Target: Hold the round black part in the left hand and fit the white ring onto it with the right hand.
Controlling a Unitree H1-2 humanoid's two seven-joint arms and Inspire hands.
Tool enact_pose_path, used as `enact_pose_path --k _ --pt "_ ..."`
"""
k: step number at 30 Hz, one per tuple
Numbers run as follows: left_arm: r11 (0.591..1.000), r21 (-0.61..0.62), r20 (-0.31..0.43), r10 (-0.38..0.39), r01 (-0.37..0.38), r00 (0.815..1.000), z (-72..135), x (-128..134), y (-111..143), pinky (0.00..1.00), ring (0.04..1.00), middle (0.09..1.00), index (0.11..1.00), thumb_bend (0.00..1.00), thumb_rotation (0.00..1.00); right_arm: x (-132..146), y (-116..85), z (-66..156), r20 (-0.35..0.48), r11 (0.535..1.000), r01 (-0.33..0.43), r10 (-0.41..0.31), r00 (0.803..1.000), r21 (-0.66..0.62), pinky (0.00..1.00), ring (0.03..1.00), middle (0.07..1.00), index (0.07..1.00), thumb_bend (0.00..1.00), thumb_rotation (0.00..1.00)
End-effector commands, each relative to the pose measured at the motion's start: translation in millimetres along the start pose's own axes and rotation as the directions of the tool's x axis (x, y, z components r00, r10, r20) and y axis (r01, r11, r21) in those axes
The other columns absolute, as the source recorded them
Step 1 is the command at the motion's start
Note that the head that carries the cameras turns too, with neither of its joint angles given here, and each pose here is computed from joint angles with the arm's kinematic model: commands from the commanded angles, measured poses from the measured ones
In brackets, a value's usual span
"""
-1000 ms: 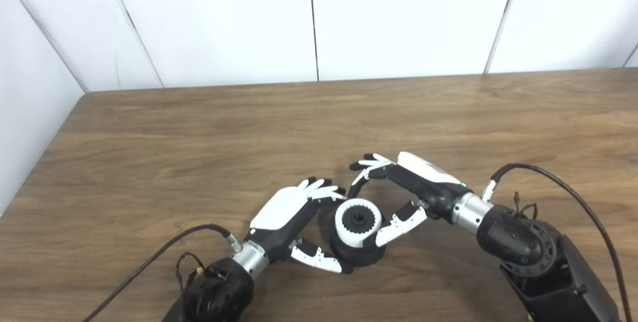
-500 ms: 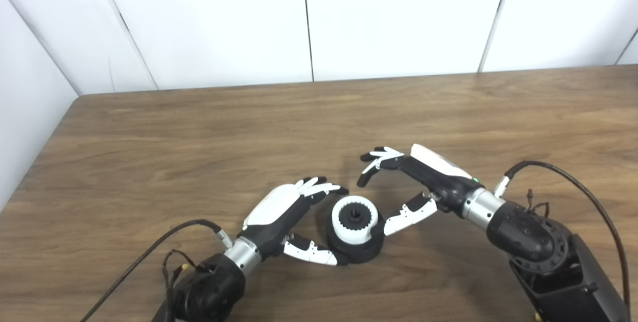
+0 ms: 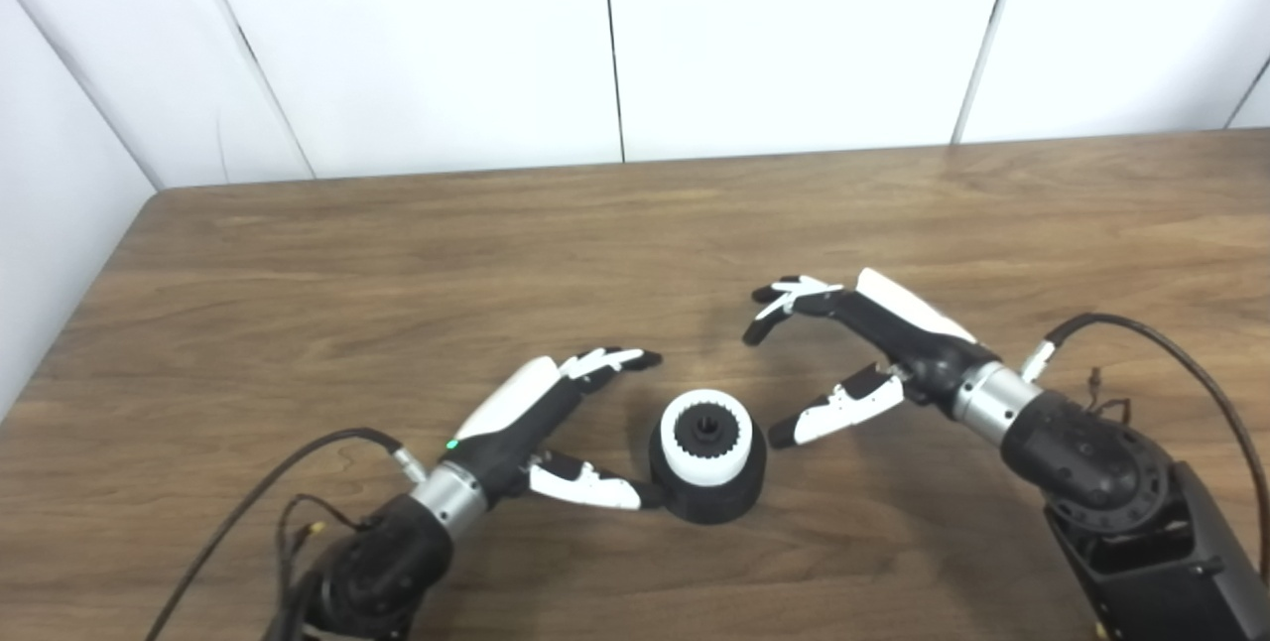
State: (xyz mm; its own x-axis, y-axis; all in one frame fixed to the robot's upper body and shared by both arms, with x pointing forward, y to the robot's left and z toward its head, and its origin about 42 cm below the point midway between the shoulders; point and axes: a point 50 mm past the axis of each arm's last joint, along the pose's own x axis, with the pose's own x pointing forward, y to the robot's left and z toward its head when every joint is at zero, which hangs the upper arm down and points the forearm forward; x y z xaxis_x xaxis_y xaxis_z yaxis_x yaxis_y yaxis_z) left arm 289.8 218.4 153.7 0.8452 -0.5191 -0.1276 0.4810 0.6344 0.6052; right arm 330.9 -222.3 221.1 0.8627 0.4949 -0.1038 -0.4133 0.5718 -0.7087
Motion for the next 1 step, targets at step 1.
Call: enact_pose_path --k 1 --pt "0.999 -0.031 -0.009 0.025 -0.025 1.0 0.4 -13.7 20.0 0.98 1.0 0.954 0.925 1.0 0.36 -0.5 -19.7 4.4 0.028 0.997 0.072 -0.072 0.997 -0.003 0.92 0.959 0.887 0.695 1.0 0.35"
